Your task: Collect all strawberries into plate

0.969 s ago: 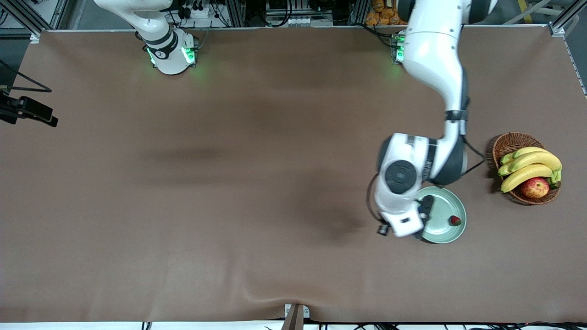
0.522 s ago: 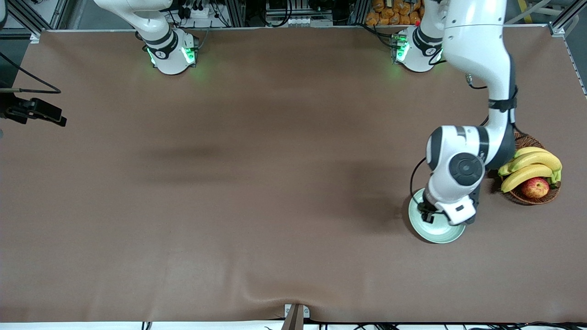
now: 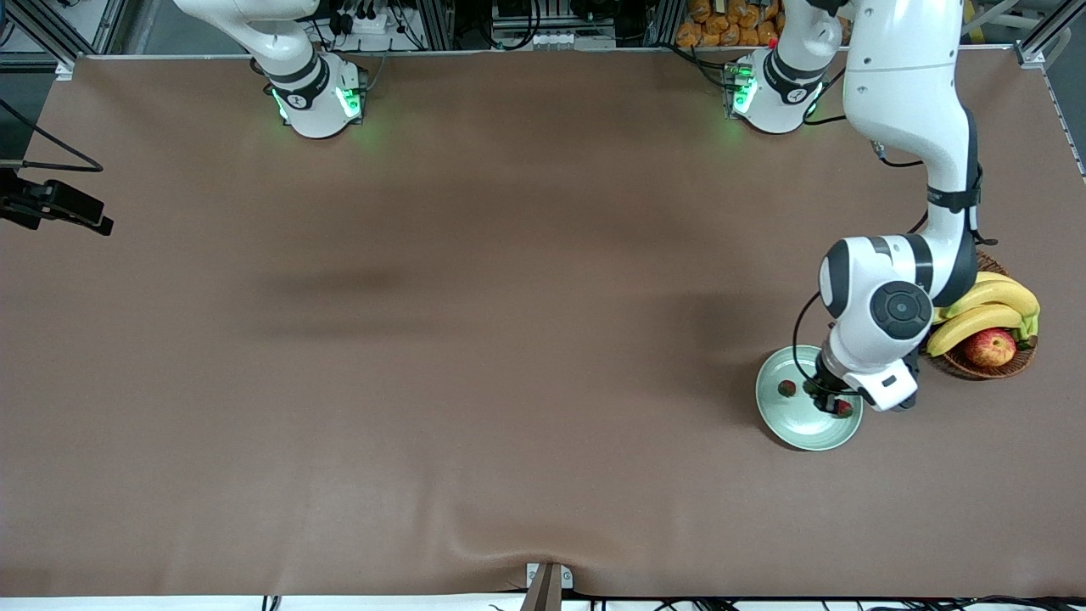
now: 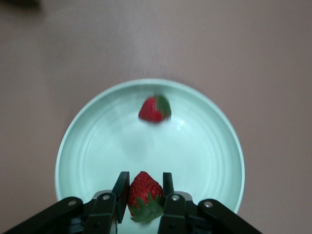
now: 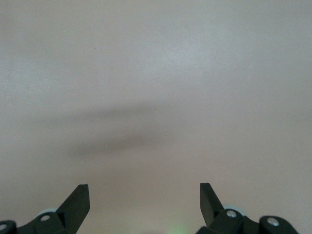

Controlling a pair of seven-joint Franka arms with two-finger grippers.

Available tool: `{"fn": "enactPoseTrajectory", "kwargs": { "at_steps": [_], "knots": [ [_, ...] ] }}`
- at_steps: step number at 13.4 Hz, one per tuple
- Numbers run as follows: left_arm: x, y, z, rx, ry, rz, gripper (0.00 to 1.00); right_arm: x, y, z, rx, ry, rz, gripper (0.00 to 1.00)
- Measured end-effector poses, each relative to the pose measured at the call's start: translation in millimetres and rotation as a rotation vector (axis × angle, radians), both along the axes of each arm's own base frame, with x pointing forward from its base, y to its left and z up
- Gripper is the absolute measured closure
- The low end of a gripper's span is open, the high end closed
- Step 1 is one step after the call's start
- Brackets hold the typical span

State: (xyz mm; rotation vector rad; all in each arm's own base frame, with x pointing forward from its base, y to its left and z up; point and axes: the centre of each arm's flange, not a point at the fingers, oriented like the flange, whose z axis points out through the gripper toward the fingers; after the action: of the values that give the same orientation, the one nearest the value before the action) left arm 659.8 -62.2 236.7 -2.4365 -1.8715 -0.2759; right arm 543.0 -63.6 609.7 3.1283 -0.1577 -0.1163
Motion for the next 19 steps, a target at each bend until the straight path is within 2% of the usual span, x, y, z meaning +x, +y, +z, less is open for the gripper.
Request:
{"fn": "enactPoseTrajectory", "kwargs": {
  "at_steps": [3, 4, 7, 10, 12, 14, 19],
  "knots": [
    [7.7, 16.7, -19.3, 0.021, -0.002, 0.004, 0.68, -1.1, -7.1, -2.8, 0.001, 0.006, -0.013, 0.00],
    [9.3, 15.3, -23.7, 0.026, -0.003, -0.010, 0.62, -1.5, -9.4, -3.6, 0.001, 0.008, -0.018, 0.00],
    [13.2, 6.6, -21.5, 0.024, -0.016, -0.031, 0.33, -2.1, -13.0, -4.5, 0.001, 0.010, -0.024, 0.00],
    [19.2, 10.3, 8.4, 0.018, -0.050, -0.099, 0.01, -2.0, -12.9, -4.6, 0.001, 0.010, -0.024, 0.00],
    [21.7, 24.9, 49.5, 0.005, -0.079, -0.144, 0.00, -1.4, -10.1, -4.3, 0.001, 0.008, -0.019, 0.00],
    [16.1, 45.3, 102.0, -0.021, -0.068, -0.212, 0.00, 0.0, -5.2, -3.7, 0.000, 0.001, -0.010, 0.00],
    [-21.0, 66.8, 232.0, -0.053, -0.051, -0.413, 0.00, 1.3, -6.6, -7.2, 0.001, 0.006, -0.012, 0.00]
  ]
}}
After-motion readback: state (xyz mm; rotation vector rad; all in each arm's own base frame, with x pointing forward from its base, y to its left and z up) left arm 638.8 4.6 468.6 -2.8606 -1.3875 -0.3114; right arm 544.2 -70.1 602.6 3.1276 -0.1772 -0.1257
